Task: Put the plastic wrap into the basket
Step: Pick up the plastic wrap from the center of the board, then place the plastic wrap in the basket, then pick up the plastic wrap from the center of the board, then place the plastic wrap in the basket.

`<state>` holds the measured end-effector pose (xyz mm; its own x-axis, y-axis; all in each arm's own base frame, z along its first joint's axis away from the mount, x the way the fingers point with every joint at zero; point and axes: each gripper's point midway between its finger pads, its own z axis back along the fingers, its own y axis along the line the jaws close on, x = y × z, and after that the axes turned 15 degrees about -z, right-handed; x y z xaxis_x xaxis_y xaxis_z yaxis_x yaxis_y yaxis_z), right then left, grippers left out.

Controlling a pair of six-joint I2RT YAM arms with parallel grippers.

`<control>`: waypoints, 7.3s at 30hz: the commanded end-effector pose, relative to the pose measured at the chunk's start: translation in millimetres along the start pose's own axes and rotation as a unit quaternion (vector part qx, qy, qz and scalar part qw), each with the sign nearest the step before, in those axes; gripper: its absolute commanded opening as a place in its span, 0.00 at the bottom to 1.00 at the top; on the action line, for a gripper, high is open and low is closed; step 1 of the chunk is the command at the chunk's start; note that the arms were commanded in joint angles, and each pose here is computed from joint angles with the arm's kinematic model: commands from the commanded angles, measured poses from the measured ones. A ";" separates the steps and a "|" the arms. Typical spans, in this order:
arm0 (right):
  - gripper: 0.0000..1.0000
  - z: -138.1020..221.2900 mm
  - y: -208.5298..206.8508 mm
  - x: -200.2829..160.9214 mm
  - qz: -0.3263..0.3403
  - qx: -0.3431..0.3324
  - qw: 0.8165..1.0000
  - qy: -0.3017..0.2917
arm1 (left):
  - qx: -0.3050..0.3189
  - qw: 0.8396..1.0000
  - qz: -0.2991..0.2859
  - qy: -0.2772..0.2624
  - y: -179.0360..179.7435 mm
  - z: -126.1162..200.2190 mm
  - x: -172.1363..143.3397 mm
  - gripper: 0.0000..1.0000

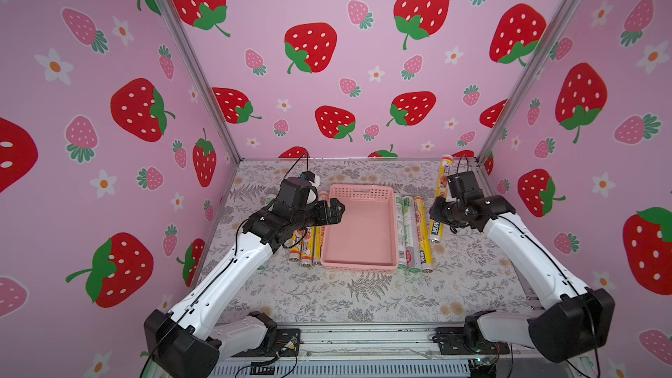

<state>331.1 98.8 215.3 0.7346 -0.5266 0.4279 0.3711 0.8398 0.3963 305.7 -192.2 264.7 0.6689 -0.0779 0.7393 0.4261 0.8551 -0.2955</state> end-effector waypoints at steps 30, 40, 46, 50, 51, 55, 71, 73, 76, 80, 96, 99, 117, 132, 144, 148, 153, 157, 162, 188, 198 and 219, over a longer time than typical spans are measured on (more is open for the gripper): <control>0.22 -68.8 78.8 -133.5 0.031 -0.043 0.994 0.091 | -0.011 0.998 0.044 0.039 7.6 -30.5 -55.0 1.00; 0.22 -89.2 66.3 -147.2 0.059 -0.082 0.989 0.106 | -0.006 0.998 0.045 0.053 12.1 -41.3 -65.5 1.00; 0.22 -99.2 60.3 -154.5 0.067 -0.100 0.987 0.110 | -0.002 0.997 0.047 0.059 14.8 -47.8 -69.5 1.00; 0.23 -108.6 55.4 -157.6 0.075 -0.116 0.984 0.112 | 0.000 0.997 0.047 0.062 15.9 -49.0 -72.1 1.00; 0.23 -110.4 54.9 -158.1 0.076 -0.118 0.984 0.112 | 0.001 0.997 0.047 0.062 16.5 -48.9 -72.5 1.00; 0.26 -117.9 53.2 -160.8 0.081 -0.127 0.982 0.114 | 0.004 0.997 0.046 0.062 17.8 -48.2 -73.9 1.00; 0.56 -121.4 53.9 -154.3 0.100 -0.135 0.981 0.094 | 0.012 0.997 0.041 0.060 20.6 -40.4 -77.8 1.00; 0.58 -118.0 58.3 -149.7 0.101 -0.129 0.983 0.087 | 0.013 0.997 0.041 0.063 21.3 -40.7 -79.5 1.00; 0.60 -111.8 64.7 -143.2 0.101 -0.119 0.985 0.075 | 0.016 0.997 0.040 0.065 22.9 -40.9 -82.2 0.99; 0.60 -97.0 74.6 -132.7 0.102 -0.099 0.988 0.055 | 0.037 0.997 0.034 0.063 30.2 -35.4 -81.0 1.00; 0.60 -130.8 122.2 -144.7 0.138 -0.062 0.984 0.090 | 0.038 0.995 0.073 0.063 47.0 -30.3 -99.9 1.00; 0.60 -143.3 117.5 -144.3 0.128 -0.068 0.985 0.089 | 0.048 0.994 0.070 0.063 50.2 -27.0 -102.1 1.00; 0.59 -151.9 88.6 -129.1 0.113 -0.077 0.987 0.079 | 0.054 0.994 0.065 0.064 50.3 -22.7 -95.6 0.99; 0.62 -33.0 78.4 -68.3 0.112 -0.029 0.993 -0.008 | 0.000 0.996 0.039 0.075 14.3 -28.7 -80.5 1.00; 0.63 -44.8 -59.5 -62.4 0.001 -0.108 0.994 0.016 | -0.006 0.998 0.042 0.046 -1.5 -33.9 -80.5 1.00; 0.63 -67.8 -76.1 -73.9 -0.018 -0.113 0.992 0.053 | 0.027 0.998 0.039 0.043 10.0 -29.7 -82.0 1.00; 0.63 -89.2 -84.1 -81.5 -0.018 -0.123 0.989 0.074 | 0.037 0.998 0.038 0.046 14.0 -28.4 -85.3 1.00; 0.62 -100.3 -91.6 -82.4 -0.023 -0.136 0.987 0.078 | 0.038 0.997 0.041 0.050 14.7 -30.7 -87.8 1.00; 0.62 -111.0 -102.1 -80.9 -0.044 -0.142 0.985 0.083 | 0.040 0.997 0.041 0.053 15.7 -31.6 -89.1 1.00; 0.45 -133.1 -130.7 -77.6 -0.070 -0.160 0.981 0.089 | 0.049 0.997 0.035 0.047 11.5 -39.1 -78.7 1.00; 0.30 -71.5 -105.9 -41.3 -0.056 -0.127 0.990 0.032 | 0.056 0.998 -0.014 -0.004 2.3 -6.1 -30.3 1.00; 0.28 -38.1 101.9 -105.6 0.034 0.042 0.995 0.087 | 0.064 0.997 0.039 0.035 23.7 13.0 -88.0 1.00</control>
<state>302.2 218.8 173.1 0.8541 -0.4090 0.3212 0.2780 0.8811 0.3825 252.9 -168.5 203.8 0.7329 -0.0525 0.6783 0.3222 0.9050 -0.2780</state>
